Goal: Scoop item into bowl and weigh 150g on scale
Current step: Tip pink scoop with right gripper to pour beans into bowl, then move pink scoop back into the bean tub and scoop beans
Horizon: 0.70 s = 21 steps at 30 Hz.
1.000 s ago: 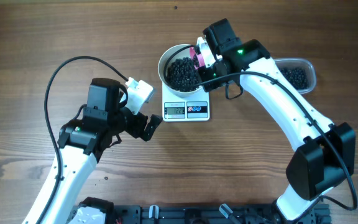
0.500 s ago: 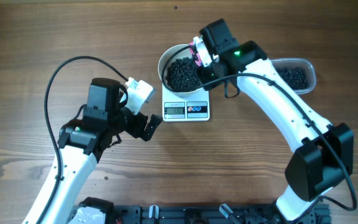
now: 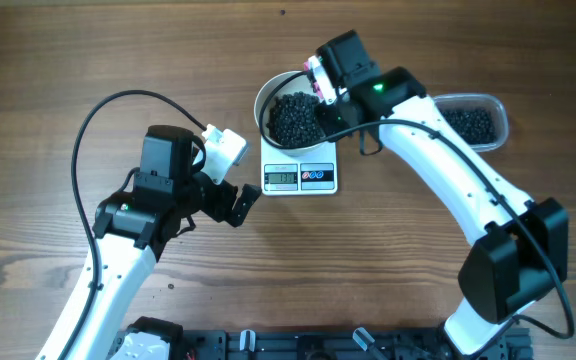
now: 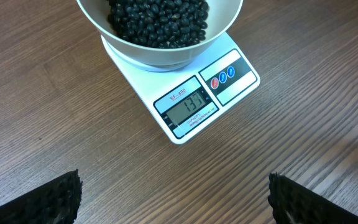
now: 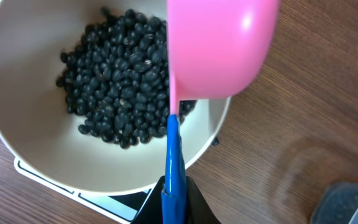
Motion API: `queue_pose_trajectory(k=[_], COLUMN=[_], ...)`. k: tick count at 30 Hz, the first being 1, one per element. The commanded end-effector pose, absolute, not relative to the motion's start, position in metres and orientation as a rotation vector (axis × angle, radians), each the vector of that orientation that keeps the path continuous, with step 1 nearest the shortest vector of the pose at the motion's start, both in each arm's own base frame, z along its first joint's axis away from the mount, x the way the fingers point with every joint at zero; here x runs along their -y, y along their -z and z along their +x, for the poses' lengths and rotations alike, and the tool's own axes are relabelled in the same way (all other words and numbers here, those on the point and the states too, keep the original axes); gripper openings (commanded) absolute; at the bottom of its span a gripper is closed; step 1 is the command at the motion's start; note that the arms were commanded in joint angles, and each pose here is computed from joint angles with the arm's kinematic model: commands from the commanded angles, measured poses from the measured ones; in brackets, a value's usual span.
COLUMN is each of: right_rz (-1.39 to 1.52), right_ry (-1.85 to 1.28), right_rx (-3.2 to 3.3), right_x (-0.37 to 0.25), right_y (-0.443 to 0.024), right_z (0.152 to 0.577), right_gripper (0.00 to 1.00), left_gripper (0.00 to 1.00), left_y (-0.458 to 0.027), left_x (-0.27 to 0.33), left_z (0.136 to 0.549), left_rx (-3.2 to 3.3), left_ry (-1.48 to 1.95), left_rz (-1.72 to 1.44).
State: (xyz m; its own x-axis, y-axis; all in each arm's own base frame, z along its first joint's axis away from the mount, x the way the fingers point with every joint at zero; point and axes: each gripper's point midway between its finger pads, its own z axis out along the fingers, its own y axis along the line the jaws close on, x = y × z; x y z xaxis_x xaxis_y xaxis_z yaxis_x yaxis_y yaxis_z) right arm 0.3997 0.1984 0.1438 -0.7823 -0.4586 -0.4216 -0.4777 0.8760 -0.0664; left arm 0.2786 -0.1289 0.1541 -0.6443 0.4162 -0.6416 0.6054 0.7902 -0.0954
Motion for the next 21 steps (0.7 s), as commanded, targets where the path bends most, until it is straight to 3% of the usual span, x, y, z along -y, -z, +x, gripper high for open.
queue_pose_trajectory(k=[1,11,21], right_rz=[-0.605,-0.482,-0.231], right_ry=[-0.269,-0.596,-0.554], right_rx=[-2.54,-2.456,-2.485], right_x=[-0.199,-0.177,-0.101], right_y=[-0.185,-0.233,-0.248], right_z=[0.407,0.413,0.414], right_gripper=[0.04,0.04,0.04], left_gripper=[1.0,1.0,1.0], left_y=[-0.149,-0.149,-0.149], left_x=[0.132,0.132,0.132], left_z=[0.276,0.276,0.276], left_rx=[-2.369,-2.369,-2.369], left_ry=[0.426,0.426,0.426], left_rz=[0.767,0.767,0.767])
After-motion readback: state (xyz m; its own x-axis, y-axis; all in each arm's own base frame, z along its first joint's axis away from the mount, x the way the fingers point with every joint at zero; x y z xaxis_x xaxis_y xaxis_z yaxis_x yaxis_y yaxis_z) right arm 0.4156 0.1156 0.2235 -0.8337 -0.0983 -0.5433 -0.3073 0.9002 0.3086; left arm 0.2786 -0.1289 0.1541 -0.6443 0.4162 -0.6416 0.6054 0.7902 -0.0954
